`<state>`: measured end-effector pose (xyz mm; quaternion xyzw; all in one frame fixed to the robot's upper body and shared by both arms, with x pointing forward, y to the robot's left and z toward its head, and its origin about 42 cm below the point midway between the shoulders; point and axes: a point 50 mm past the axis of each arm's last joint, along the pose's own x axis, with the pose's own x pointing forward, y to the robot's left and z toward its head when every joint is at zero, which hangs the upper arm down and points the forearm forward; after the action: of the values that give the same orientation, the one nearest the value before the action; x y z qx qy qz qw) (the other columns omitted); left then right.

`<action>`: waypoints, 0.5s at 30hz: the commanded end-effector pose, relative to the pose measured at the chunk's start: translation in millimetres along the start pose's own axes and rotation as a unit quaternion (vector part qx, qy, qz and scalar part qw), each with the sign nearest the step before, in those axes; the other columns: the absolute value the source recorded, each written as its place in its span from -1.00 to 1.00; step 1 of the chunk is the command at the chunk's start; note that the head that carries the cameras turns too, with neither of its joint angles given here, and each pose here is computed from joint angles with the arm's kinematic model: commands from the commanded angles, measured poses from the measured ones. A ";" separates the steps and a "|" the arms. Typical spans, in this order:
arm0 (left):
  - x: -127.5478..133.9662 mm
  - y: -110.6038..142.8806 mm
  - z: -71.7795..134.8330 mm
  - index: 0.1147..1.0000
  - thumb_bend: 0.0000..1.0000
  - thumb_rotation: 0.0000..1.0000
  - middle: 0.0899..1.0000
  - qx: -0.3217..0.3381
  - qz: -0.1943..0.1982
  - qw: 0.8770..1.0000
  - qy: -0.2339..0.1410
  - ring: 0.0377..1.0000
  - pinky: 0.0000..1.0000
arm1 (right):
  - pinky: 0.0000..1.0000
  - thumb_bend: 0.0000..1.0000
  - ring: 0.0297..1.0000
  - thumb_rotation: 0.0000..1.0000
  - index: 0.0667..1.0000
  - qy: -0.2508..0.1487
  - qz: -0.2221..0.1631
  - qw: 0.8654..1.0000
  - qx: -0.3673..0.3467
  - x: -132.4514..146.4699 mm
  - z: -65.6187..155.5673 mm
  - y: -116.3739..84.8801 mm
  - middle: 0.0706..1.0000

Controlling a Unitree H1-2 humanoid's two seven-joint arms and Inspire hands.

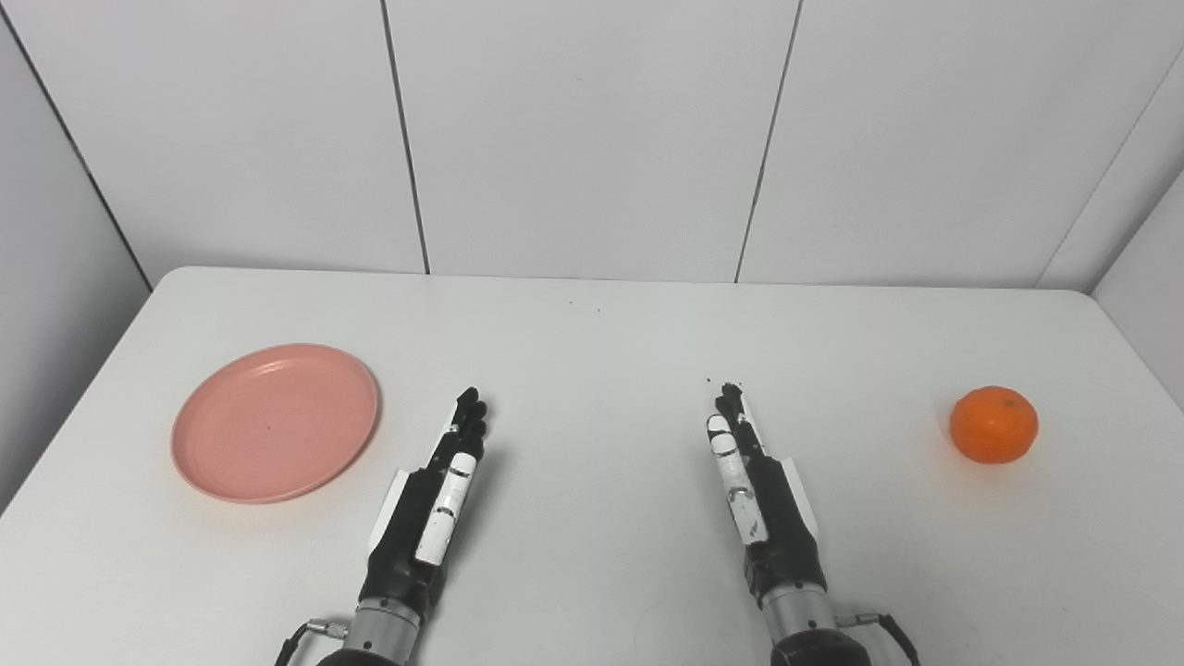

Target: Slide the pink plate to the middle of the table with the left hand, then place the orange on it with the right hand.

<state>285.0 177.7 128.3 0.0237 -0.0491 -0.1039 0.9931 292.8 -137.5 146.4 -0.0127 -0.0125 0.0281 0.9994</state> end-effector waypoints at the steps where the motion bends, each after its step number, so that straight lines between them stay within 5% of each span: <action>1: 7.4 -2.6 12.8 1.00 -0.16 1.00 1.00 0.005 -0.004 1.000 -0.029 1.00 1.00 | 1.00 -0.59 0.94 1.00 0.98 -0.045 -0.002 0.999 0.006 4.3 17.7 0.3 0.96; 15: 7.9 -2.9 12.6 1.00 -0.17 1.00 1.00 -0.001 -0.004 1.000 -0.030 1.00 1.00 | 0.99 -0.58 0.93 1.00 0.97 -0.044 -0.003 0.999 0.002 4.0 17.8 0.5 0.95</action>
<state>285.0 177.8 128.3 0.0234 -0.0491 -0.1038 0.9931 292.8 -137.5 146.4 -0.0135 -0.0126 0.0279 0.9994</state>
